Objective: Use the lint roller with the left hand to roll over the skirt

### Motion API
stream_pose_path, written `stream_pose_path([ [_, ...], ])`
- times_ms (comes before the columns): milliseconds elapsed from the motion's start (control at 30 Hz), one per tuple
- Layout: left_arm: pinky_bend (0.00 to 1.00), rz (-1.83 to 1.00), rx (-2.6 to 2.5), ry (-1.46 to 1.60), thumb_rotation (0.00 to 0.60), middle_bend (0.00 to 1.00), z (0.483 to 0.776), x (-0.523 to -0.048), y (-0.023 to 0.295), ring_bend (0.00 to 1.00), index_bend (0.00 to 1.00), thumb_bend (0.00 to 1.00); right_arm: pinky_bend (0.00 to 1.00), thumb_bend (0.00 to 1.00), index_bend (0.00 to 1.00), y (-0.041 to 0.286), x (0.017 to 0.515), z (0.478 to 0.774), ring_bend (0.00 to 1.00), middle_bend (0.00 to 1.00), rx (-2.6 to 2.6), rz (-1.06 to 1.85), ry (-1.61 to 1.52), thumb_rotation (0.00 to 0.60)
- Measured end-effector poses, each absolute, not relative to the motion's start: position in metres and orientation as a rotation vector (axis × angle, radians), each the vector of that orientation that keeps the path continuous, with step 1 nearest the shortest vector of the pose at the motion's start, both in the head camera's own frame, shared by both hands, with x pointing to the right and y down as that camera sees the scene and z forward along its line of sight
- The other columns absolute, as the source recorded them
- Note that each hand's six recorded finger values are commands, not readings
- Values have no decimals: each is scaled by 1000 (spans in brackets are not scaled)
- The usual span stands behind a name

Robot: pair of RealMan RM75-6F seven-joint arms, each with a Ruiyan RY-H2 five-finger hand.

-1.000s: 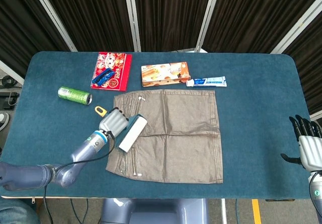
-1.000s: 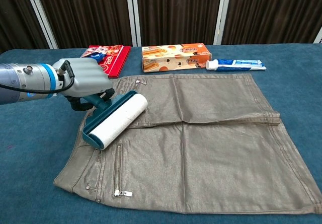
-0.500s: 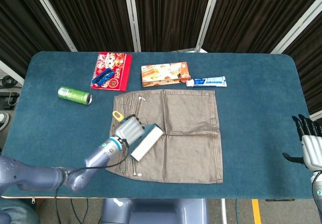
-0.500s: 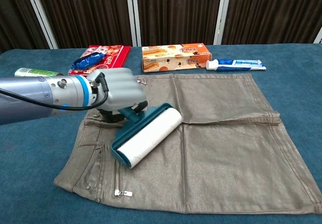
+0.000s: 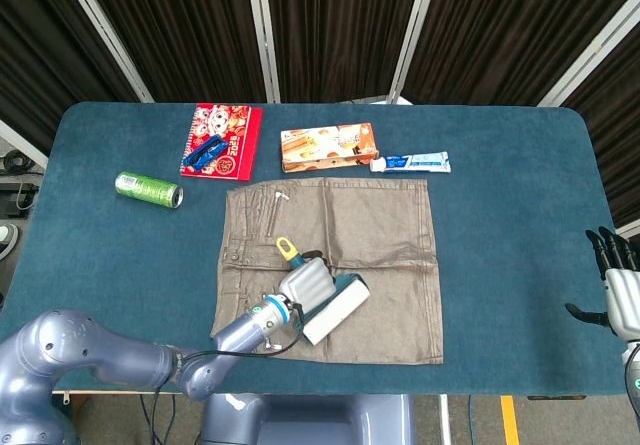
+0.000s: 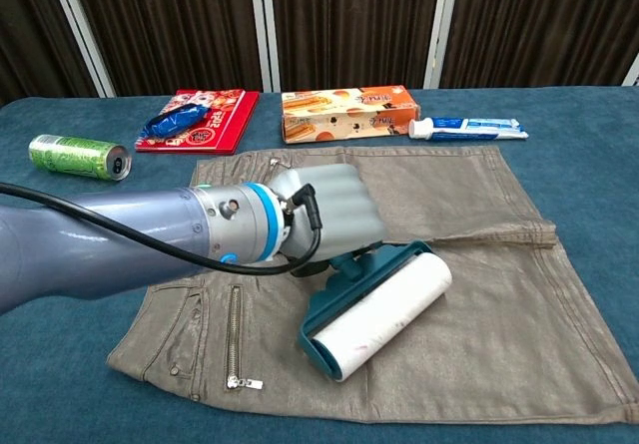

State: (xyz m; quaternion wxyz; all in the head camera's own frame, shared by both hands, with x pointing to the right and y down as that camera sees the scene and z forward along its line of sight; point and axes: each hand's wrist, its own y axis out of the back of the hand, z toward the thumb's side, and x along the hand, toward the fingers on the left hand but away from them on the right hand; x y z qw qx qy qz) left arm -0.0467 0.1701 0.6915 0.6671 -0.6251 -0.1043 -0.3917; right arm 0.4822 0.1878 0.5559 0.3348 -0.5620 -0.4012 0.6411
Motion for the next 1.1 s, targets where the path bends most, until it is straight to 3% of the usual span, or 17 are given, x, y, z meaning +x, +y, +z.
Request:
stream_pose_path([
  [267,446,-879,-1397,-262,600,464,696,-37,180,409,655,902,0,0,0,187,485,556,0,0,-1462,1679,-1052,600],
  [500,447,-933,-1351,-258,600,464,699,-57,162,408,656,902,0,0,0,188,486,556,0,0,-1459,1684,-1051,600],
  [1100,446,-1228,-1271,-277,600,464,724,-192,112,408,655,901,0,0,0,187,477,560,0,0,-1461,1674,-1022,600],
])
